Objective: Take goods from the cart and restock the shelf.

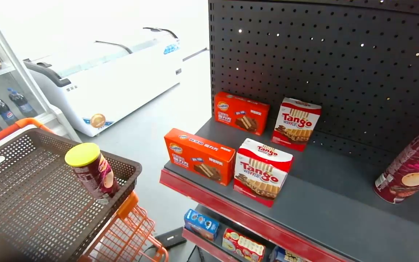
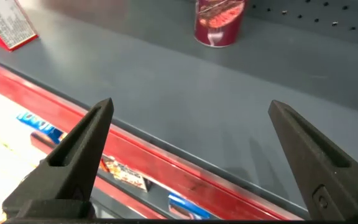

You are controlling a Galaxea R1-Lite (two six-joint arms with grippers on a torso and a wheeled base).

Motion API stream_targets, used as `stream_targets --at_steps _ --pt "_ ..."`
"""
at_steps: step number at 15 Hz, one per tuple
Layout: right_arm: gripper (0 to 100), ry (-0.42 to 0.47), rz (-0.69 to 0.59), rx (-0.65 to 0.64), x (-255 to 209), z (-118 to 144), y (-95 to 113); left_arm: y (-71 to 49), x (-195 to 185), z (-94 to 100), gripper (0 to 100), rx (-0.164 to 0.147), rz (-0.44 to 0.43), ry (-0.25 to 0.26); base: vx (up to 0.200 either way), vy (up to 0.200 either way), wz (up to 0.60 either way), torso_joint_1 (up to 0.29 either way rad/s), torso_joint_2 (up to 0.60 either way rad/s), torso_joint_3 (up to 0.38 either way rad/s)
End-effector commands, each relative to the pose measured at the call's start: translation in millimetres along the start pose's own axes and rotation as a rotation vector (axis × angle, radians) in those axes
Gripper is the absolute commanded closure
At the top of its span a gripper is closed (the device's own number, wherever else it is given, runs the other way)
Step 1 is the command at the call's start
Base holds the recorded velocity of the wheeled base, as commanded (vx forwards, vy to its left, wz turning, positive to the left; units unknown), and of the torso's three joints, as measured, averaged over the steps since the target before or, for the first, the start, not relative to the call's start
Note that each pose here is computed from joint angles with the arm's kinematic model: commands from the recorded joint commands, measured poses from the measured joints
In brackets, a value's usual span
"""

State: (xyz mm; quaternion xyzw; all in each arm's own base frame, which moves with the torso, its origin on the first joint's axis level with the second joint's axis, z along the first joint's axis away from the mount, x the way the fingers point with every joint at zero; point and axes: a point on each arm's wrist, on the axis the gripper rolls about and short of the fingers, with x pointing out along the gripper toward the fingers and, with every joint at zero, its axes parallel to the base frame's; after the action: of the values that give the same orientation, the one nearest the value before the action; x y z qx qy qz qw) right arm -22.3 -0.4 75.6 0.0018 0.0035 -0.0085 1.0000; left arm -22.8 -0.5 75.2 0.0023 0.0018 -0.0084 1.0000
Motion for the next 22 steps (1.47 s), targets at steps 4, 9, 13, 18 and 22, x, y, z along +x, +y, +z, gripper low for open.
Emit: stream_targets --at_steps 4,9,13,18,22 --pt "0 0.001 0.0 -0.001 0 0 0 0.0 0 0.0 0 0.005 -0.003 -0.001 0.0 0.0 0.0 0.0 0.0 0.0" --pt "0 0.001 0.0 -0.001 0 0 0 0.9 -7 22.5 0 0.037 0.049 -0.059 0.0 0.0 0.0 0.0 0.0 0.0" --pt "0 0.001 0.0 -0.001 0 0 0 3.2 14 81.9 0 0.046 0.11 0.13 0.0 0.0 0.0 0.0 0.0 0.0" --pt "0 0.001 0.0 -0.001 0 0 0 3.7 76 96.6 0 0.02 0.093 0.327 0.0 0.0 0.0 0.0 0.0 0.0" --pt "0 0.001 0.0 -0.001 0 0 0 13.0 159 81.4 0 0.063 0.147 0.403 0.0 0.0 0.0 0.0 0.0 0.0"
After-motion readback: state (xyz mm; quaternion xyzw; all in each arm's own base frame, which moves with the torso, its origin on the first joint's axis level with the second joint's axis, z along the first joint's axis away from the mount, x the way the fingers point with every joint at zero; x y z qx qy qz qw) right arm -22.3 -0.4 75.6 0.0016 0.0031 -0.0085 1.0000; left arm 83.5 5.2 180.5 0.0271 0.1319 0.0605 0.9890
